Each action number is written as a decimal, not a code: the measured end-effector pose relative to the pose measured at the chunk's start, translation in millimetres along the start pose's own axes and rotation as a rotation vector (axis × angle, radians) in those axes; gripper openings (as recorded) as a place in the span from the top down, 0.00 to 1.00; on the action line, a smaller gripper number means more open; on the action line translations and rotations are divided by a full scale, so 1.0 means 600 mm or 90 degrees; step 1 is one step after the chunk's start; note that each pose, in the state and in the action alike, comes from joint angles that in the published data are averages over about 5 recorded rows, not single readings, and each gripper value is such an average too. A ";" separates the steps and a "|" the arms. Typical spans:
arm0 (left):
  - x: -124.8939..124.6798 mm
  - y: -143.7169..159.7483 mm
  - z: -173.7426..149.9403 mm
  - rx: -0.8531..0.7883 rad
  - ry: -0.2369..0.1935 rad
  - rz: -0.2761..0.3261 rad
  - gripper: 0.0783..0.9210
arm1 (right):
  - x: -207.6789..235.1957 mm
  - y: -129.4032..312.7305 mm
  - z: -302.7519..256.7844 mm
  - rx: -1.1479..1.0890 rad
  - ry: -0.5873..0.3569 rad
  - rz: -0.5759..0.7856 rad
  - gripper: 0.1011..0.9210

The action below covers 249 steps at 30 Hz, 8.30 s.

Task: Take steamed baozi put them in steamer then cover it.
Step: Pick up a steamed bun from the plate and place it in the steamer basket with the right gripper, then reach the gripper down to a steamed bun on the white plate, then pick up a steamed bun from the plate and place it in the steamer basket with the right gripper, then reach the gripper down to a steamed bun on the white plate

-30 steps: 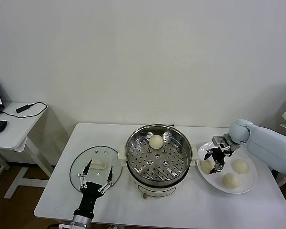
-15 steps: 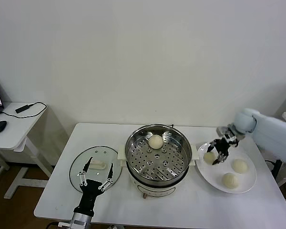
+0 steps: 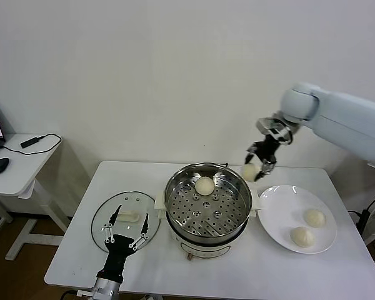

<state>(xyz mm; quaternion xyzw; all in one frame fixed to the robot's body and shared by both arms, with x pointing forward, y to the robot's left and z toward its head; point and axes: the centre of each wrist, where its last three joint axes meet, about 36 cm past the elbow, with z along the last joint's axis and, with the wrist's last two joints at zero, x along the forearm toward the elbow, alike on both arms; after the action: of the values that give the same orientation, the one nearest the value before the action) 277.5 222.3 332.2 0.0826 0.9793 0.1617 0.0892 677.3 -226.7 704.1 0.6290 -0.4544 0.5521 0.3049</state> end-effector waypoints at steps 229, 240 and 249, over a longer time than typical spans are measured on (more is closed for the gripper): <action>0.011 0.004 0.011 -0.007 0.002 -0.038 0.12 | -0.048 0.082 -0.072 0.527 0.060 0.021 0.12; 0.010 0.006 0.009 -0.008 0.000 -0.039 0.12 | -0.003 0.130 0.218 0.065 0.052 0.068 0.12; 0.016 0.004 0.012 -0.006 0.007 -0.038 0.12 | -0.063 0.206 0.385 -0.135 0.082 0.061 0.12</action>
<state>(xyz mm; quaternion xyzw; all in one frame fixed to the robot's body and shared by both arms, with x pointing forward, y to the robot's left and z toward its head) 270.2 228.5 325.0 0.0523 0.9810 0.1643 0.0891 662.5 -472.0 605.3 0.5340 -0.5195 0.5540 0.3716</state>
